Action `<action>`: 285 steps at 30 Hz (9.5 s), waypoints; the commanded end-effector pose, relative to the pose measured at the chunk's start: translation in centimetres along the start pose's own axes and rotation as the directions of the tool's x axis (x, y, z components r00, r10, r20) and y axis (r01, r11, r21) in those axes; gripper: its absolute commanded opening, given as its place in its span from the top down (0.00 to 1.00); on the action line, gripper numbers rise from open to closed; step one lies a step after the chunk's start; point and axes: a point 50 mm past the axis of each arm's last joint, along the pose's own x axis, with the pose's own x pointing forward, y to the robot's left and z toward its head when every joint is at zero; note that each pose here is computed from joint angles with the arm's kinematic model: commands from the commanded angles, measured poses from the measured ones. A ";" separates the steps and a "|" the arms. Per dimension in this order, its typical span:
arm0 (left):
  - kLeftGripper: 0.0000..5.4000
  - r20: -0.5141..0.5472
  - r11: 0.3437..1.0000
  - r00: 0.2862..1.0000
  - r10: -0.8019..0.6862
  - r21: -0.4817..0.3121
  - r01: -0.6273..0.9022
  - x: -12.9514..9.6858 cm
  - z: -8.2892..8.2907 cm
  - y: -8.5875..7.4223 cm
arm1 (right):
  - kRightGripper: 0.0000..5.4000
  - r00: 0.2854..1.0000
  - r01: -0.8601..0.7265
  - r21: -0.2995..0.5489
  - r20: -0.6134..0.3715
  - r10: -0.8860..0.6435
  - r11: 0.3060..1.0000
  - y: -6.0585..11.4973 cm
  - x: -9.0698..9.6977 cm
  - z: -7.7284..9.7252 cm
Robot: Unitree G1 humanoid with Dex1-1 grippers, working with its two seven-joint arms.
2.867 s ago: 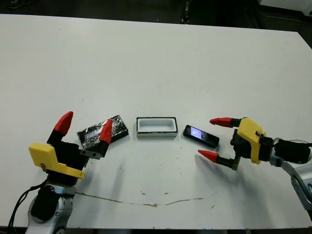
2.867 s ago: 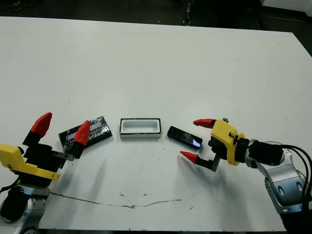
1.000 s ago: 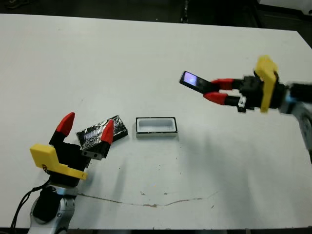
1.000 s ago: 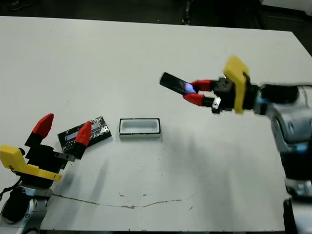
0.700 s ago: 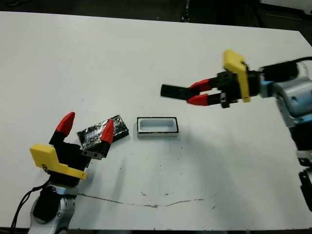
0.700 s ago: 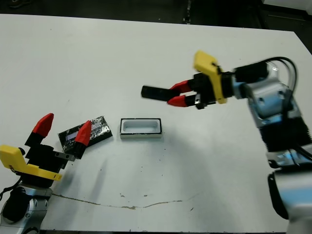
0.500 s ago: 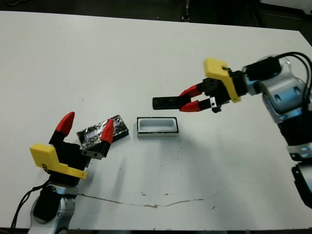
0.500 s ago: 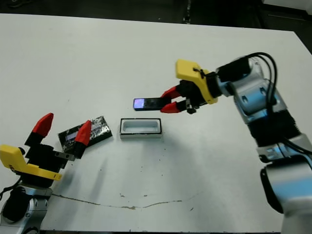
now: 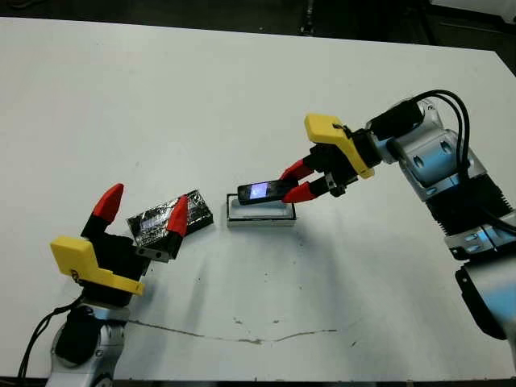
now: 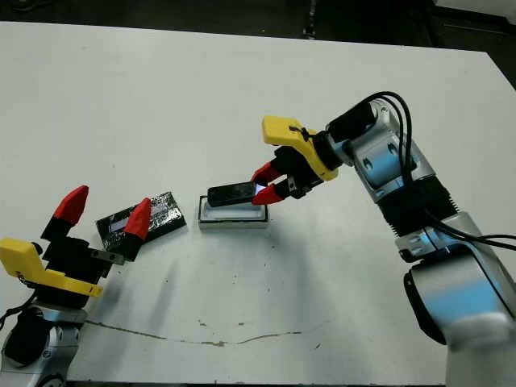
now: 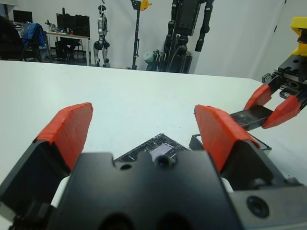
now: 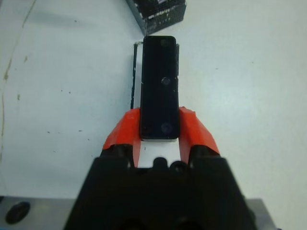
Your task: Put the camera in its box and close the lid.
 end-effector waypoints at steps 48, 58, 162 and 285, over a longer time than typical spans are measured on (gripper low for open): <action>0.00 -0.018 1.000 1.000 0.016 -0.009 -0.016 -0.6 -0.8 -0.3 | 0.69 0.996 -0.039 -0.055 -0.079 0.035 0.998 0.7 3.3 0.1; 0.00 -0.017 1.000 1.000 0.018 -0.007 -0.018 -0.6 -0.9 -0.4 | 0.69 0.997 -0.022 -0.040 -0.072 0.019 0.999 0.4 1.8 0.3; 0.00 -0.020 0.998 0.999 0.043 -0.035 -0.044 -1.1 -1.3 -1.2 | 0.69 0.953 -0.039 -0.197 -0.302 -0.023 0.980 1.6 5.3 3.1; 0.00 -0.002 0.981 0.993 -0.117 0.156 0.116 0.7 1.4 1.5 | 1.00 0.194 0.644 0.682 0.293 -0.936 0.348 16.5 -4.1 -6.8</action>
